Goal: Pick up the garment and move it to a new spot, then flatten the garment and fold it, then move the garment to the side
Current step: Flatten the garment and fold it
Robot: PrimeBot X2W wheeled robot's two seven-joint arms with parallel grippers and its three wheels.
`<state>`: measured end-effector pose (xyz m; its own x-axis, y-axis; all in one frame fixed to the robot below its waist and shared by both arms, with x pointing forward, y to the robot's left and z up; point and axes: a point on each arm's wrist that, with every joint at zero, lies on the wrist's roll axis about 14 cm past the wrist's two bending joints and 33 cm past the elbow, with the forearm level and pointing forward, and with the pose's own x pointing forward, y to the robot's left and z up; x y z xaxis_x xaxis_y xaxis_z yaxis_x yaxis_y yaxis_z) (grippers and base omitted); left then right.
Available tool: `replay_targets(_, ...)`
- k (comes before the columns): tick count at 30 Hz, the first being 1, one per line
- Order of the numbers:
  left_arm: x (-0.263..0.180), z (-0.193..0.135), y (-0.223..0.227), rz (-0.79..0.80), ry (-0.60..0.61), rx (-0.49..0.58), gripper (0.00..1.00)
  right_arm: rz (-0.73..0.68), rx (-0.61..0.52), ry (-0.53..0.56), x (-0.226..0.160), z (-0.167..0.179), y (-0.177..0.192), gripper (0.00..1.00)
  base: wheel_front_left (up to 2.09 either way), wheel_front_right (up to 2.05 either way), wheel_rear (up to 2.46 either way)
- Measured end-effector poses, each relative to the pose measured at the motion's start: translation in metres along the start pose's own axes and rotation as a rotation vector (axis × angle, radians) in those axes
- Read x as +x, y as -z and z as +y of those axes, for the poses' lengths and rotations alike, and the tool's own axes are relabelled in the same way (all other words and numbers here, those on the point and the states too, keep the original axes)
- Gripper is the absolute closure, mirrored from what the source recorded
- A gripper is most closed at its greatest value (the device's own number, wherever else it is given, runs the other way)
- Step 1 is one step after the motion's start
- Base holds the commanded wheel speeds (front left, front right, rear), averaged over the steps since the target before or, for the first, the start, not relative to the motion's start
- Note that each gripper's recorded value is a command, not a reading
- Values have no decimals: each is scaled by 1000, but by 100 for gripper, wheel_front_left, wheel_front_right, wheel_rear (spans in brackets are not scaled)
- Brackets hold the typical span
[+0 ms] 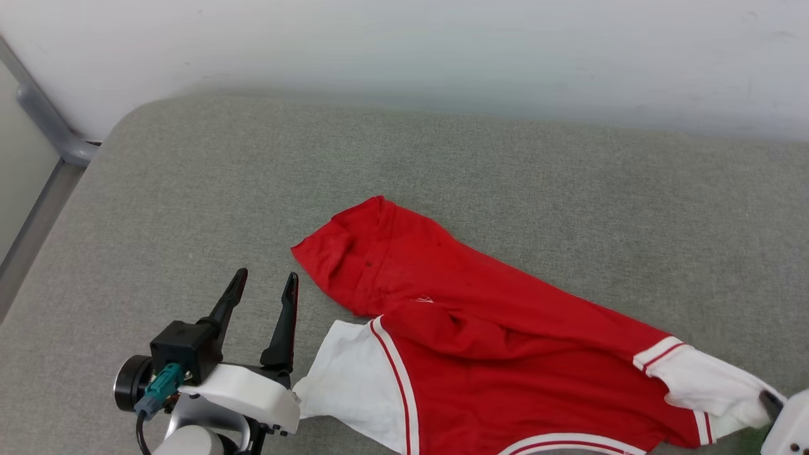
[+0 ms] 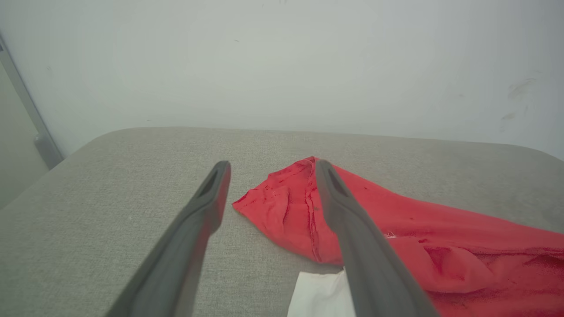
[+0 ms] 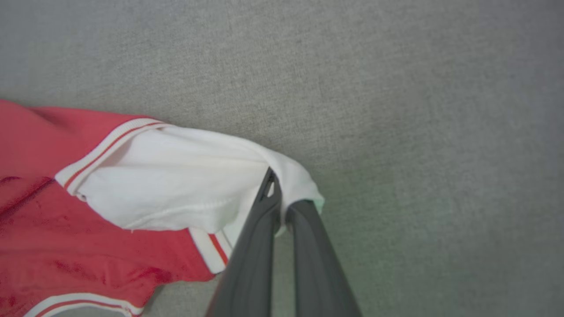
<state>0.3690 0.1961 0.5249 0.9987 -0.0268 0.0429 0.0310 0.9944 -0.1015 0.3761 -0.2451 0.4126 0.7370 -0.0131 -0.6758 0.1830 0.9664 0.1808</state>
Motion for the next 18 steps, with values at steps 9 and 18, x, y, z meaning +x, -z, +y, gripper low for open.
replay_targets(9,1,0,7,25,1,0,0,-62,149,28,0,-20,19,0,0,0,0)
replay_targets(18,-11,6,4,17,-29,2,0,-462,71,6,-27,-8,-32,0,0,0,0)
